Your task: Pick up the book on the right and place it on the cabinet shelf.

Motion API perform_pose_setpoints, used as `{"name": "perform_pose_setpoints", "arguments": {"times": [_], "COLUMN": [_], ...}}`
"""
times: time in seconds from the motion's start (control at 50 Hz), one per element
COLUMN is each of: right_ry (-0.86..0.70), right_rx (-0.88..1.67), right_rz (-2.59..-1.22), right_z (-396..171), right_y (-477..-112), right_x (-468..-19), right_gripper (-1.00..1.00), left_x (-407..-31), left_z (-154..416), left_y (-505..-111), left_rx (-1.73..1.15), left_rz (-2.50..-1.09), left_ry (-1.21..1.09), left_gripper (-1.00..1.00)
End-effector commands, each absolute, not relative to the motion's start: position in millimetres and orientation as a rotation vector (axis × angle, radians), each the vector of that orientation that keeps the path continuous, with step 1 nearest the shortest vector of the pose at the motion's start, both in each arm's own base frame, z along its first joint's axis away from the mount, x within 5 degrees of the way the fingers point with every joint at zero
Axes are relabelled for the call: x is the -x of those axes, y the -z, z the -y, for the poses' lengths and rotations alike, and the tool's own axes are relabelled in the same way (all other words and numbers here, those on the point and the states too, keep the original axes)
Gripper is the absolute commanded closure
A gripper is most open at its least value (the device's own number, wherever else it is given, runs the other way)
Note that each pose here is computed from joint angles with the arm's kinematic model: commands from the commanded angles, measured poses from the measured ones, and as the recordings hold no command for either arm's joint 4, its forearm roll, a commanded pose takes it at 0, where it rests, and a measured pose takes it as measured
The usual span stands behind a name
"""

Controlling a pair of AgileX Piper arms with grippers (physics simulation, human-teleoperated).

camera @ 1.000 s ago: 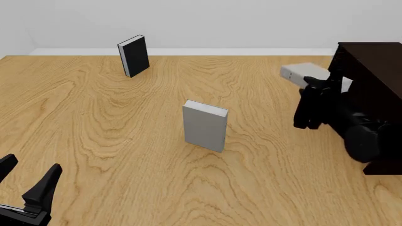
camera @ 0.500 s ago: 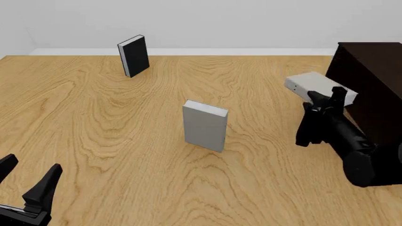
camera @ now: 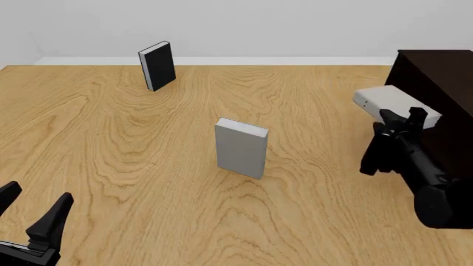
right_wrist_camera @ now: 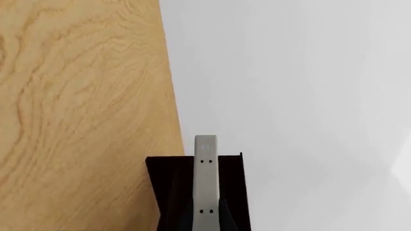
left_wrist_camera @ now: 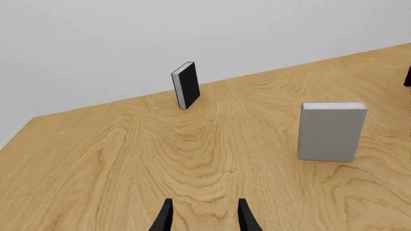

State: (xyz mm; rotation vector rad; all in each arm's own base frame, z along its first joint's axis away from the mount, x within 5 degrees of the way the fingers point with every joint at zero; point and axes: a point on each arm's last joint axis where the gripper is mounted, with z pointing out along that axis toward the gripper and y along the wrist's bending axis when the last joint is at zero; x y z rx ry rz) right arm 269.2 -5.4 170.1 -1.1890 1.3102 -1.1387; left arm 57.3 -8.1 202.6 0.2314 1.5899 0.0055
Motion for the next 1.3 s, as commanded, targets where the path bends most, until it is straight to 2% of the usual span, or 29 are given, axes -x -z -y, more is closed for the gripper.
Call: {"name": "perform_pose_setpoints", "arguments": {"times": [0.02, 0.38, 0.9, 1.3], "right_ry": [1.149, 1.112, 1.194, 1.185], "right_rx": [1.109, 1.093, 1.059, 1.013], "right_rz": [-1.318, -1.387, -1.446, -1.519], "right_z": [14.2, 20.4, 46.3, 60.8], "right_y": [-182.4, -170.6, -157.1, -155.6], "right_x": [-271.9, -277.8, -272.8, -276.6], "right_gripper": [1.0, 1.0, 1.0, 1.0], "left_x": [-57.3, -57.1, -56.8, -57.0], "left_z": [8.2, 8.2, 8.1, 8.0], "left_y": [-202.8, -202.6, -202.4, -202.8], "left_rx": [-0.228, -0.227, -0.226, -0.226], "left_rz": [-1.589, -1.59, -1.591, -1.587], "left_ry": [-0.001, 0.002, 0.002, -0.004], "left_gripper": [-1.0, -1.0, -1.0, -1.0]}}
